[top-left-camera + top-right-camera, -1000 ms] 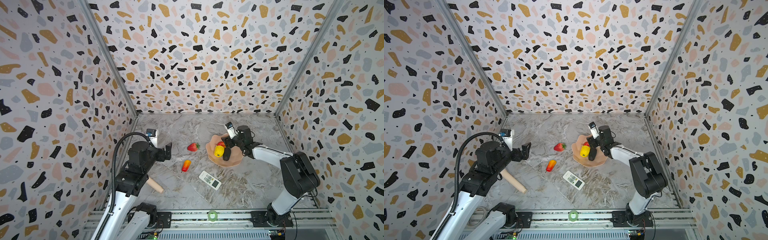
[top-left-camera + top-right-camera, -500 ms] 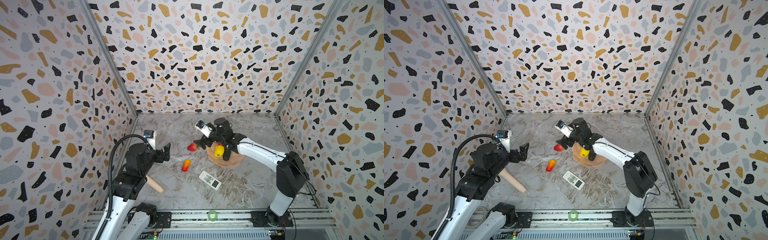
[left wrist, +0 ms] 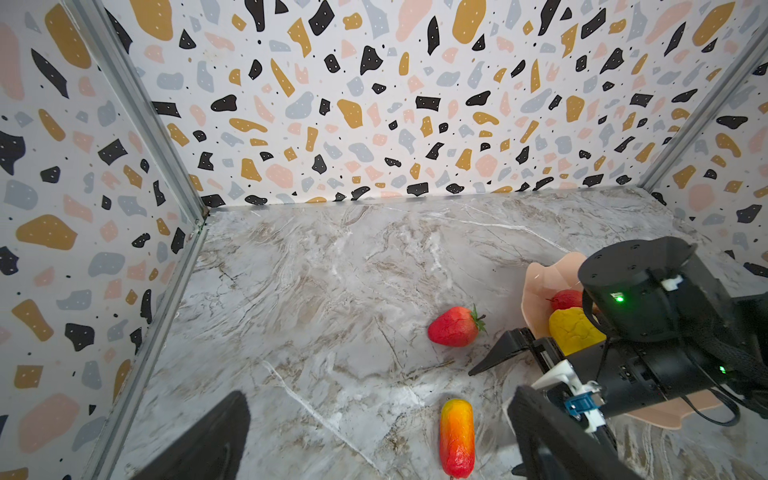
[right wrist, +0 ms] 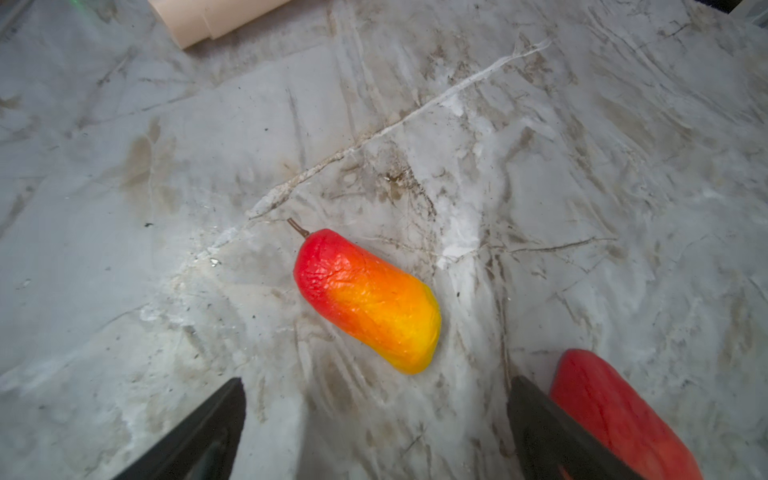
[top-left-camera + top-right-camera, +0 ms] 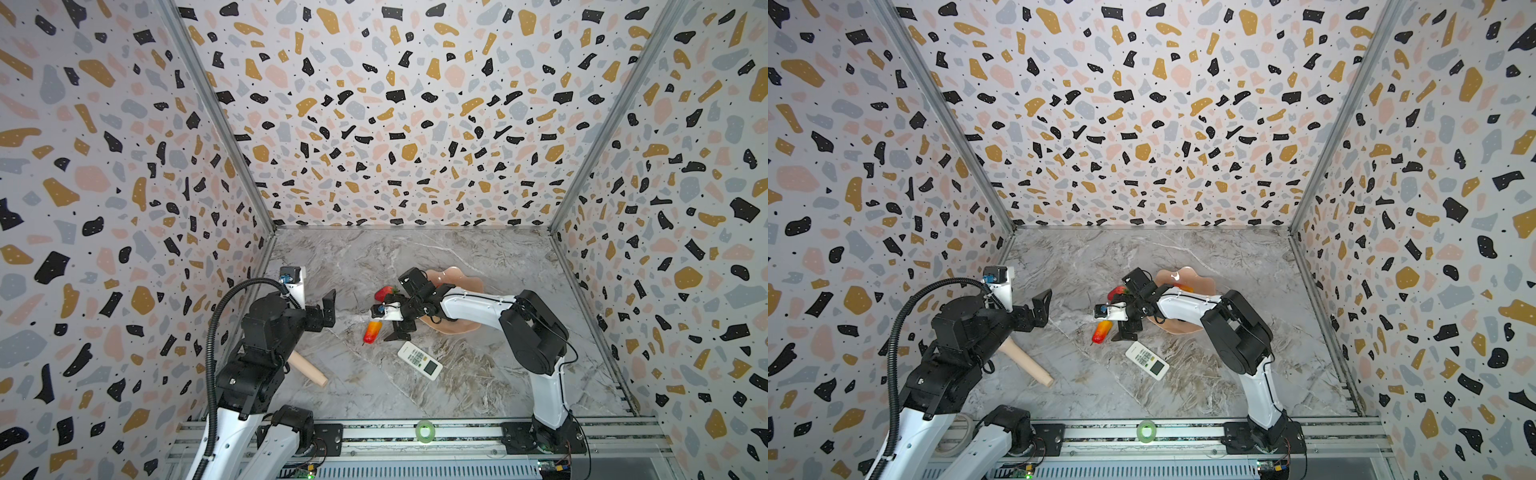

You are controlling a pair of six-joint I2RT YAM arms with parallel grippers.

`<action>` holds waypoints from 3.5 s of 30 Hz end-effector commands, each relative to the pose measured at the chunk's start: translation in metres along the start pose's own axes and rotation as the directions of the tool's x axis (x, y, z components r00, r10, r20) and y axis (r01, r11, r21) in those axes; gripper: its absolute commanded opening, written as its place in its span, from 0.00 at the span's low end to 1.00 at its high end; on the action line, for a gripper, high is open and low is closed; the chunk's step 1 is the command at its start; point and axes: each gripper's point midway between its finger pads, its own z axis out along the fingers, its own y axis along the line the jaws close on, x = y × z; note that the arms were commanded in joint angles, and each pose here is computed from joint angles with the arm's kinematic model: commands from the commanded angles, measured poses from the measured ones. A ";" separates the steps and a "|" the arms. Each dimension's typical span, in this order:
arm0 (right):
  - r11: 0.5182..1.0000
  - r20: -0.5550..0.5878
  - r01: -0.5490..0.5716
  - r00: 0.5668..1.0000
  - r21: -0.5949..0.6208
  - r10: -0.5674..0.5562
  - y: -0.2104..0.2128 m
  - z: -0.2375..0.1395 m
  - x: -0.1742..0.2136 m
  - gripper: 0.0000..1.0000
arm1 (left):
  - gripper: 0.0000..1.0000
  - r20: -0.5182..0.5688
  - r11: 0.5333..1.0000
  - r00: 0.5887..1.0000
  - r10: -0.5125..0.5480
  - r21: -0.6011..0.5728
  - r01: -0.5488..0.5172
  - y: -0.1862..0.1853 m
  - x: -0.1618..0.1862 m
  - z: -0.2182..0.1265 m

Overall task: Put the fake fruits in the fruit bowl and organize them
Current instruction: 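Reach the right gripper to the second mango and grasp it, then carry the second mango into the bowl and release it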

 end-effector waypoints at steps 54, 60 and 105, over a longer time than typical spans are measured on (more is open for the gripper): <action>0.985 -0.015 0.038 0.999 0.169 -0.036 -0.024 -0.108 -0.062 0.12 | 1.00 0.081 0.999 0.996 0.035 -0.029 -0.033 0.006 -0.007 -0.018; 0.831 0.059 -0.261 0.962 0.491 0.267 -0.048 -0.179 -0.008 0.11 | 1.00 0.030 0.999 0.999 0.040 0.010 -0.040 -0.002 0.002 0.004; 0.098 0.396 -0.693 0.515 0.714 0.760 -0.065 -0.219 0.201 0.31 | 1.00 0.023 0.999 1.000 0.005 0.045 -0.006 -0.008 0.004 0.009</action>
